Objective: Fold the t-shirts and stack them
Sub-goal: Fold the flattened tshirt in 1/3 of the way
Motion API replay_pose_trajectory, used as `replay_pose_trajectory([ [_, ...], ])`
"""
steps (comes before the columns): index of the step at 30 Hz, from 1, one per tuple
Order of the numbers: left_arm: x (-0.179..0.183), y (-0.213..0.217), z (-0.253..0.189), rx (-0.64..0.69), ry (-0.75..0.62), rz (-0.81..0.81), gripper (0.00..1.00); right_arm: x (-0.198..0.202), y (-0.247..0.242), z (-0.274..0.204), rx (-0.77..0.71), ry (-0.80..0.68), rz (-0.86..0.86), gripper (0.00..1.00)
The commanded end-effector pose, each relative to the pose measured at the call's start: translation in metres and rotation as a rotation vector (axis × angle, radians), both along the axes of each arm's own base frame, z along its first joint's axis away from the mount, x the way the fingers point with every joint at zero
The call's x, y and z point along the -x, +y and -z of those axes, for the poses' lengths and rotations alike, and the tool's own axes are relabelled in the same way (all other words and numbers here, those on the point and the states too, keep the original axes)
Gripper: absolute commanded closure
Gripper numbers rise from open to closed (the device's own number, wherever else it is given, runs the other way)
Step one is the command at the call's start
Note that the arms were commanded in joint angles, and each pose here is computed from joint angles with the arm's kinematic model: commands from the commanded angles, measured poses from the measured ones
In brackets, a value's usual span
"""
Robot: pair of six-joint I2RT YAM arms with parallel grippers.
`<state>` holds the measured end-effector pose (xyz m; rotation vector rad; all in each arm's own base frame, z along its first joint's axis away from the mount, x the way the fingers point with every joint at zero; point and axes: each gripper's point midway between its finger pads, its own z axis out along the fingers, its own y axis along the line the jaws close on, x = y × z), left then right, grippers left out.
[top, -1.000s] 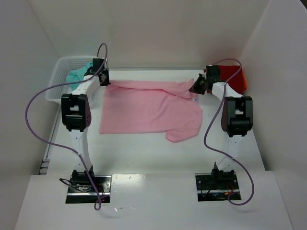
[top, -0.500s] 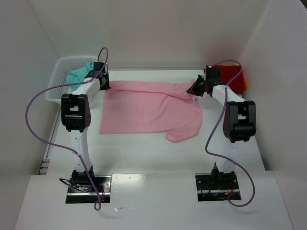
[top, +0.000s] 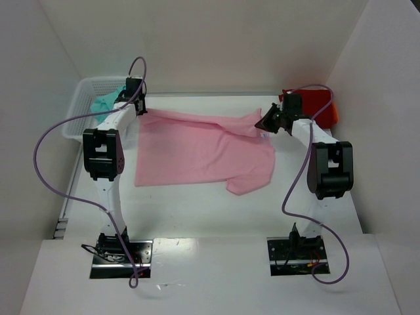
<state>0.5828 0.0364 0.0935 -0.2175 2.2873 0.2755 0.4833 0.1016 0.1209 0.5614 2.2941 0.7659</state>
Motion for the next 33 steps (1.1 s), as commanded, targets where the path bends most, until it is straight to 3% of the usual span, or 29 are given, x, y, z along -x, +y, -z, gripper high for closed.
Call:
replay_pose_trajectory([
  [1,-0.022,0.002,-0.059,-0.069,-0.144,0.018,1.0,-0.001,0.004,-0.026,-0.015,-0.074,-0.008,1.0],
  [10,-0.027,-0.018,-0.058,-0.233,-0.114,0.14,1.0,0.002,0.003,-0.022,-0.009,-0.065,-0.001,1.0],
  [18,0.013,0.001,-0.017,-0.352,0.025,0.114,1.0,0.011,0.003,-0.008,-0.007,-0.026,-0.001,1.0],
  [24,0.031,0.01,-0.012,-0.413,0.077,0.112,1.0,0.026,0.001,0.003,0.0,0.011,0.006,1.0],
  [31,0.05,-0.007,0.0,-0.331,0.115,0.221,1.0,0.032,0.0,0.011,0.001,0.031,0.006,1.0],
  [33,0.055,-0.009,0.005,-0.301,0.123,0.196,0.95,0.028,0.0,0.01,0.001,0.028,0.006,1.0],
])
